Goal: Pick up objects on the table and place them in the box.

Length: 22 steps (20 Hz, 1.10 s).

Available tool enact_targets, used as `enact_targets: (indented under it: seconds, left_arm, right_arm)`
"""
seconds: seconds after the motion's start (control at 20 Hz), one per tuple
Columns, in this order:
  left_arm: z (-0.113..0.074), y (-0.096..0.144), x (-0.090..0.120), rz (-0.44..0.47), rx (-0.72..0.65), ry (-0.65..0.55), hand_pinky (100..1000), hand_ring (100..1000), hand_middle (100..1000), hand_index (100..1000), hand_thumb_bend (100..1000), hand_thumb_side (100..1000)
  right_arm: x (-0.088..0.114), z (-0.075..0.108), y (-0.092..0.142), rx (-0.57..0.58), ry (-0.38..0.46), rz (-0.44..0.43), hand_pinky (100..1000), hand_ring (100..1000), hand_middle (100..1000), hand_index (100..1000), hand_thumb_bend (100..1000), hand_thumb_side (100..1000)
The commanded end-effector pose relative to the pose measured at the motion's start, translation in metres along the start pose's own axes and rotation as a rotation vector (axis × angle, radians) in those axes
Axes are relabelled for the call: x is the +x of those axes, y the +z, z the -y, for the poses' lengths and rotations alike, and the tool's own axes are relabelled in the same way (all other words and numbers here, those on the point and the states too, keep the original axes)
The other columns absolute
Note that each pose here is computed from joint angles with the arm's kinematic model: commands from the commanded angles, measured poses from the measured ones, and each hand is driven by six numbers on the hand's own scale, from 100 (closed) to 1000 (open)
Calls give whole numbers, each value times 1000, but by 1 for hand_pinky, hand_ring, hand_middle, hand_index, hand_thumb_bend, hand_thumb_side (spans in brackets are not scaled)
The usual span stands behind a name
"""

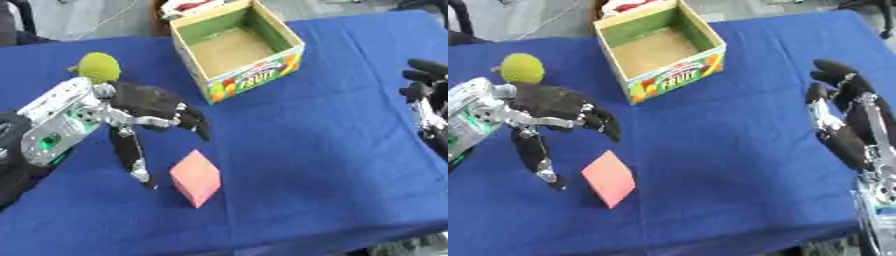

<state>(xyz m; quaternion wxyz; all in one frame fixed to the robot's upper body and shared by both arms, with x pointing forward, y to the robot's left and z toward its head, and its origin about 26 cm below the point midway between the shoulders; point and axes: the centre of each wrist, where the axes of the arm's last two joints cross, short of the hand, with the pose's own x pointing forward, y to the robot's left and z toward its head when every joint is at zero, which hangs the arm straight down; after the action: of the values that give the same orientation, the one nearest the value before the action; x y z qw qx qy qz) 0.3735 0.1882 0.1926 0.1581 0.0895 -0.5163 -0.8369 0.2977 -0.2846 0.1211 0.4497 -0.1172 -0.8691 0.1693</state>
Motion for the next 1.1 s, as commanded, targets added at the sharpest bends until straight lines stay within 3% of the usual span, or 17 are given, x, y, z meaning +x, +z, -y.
enact_targets:
  seconds: [0.05, 0.55, 1.1]
  left_arm:
    - [-10, 1, -5, 123, -184, -161, 815, 792, 832, 889, 721, 226]
    - [-12, -24, -5, 169, -181, -181, 812, 788, 826, 884, 688, 225]
    - [1, -32, -7, 202, -221, -164, 783, 751, 779, 862, 653, 202]
  right_arm:
    - [4, 5, -4, 4, 11, 24, 761, 855, 848, 841, 100, 541]
    - [4, 4, -3, 6, 4, 20, 761, 855, 848, 841, 100, 544]
    - [4, 4, -3, 7, 3, 19, 761, 855, 847, 841, 100, 545]
